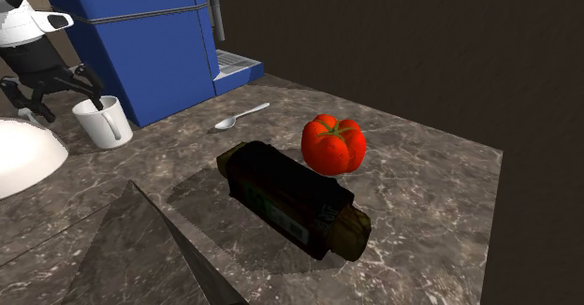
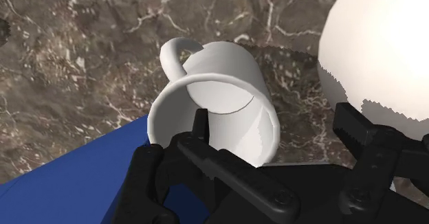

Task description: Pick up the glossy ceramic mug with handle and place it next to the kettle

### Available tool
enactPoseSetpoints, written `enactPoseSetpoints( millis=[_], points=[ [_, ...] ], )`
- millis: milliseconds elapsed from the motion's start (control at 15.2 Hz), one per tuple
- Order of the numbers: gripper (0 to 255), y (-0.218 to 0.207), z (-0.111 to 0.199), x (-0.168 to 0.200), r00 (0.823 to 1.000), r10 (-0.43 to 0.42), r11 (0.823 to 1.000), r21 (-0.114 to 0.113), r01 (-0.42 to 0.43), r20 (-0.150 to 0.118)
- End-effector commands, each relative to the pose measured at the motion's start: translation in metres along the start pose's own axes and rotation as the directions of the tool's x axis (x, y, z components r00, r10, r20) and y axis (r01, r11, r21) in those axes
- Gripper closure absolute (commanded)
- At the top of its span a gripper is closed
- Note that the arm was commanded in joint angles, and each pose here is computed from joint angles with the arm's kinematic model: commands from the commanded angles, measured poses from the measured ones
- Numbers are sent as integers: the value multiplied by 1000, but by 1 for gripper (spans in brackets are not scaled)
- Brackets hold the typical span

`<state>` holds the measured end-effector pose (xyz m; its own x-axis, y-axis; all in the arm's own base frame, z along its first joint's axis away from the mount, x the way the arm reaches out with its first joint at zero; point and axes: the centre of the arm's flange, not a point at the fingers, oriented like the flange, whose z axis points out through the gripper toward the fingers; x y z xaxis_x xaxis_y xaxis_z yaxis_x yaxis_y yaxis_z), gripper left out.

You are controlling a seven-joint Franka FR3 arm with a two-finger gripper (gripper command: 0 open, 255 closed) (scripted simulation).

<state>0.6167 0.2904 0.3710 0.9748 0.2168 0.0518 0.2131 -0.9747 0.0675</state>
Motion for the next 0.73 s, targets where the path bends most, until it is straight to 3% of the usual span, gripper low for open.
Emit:
enactPoseSetpoints(
  millis=[0, 132, 660],
  points=[
    [0, -1, -22, 1, 1000, 0, 1000, 0, 0, 0],
    [0, -1, -45, 1, 1000, 0, 1000, 0, 0, 0],
    [0, -1, -45, 1, 1000, 0, 1000, 0, 0, 0]
  ],
)
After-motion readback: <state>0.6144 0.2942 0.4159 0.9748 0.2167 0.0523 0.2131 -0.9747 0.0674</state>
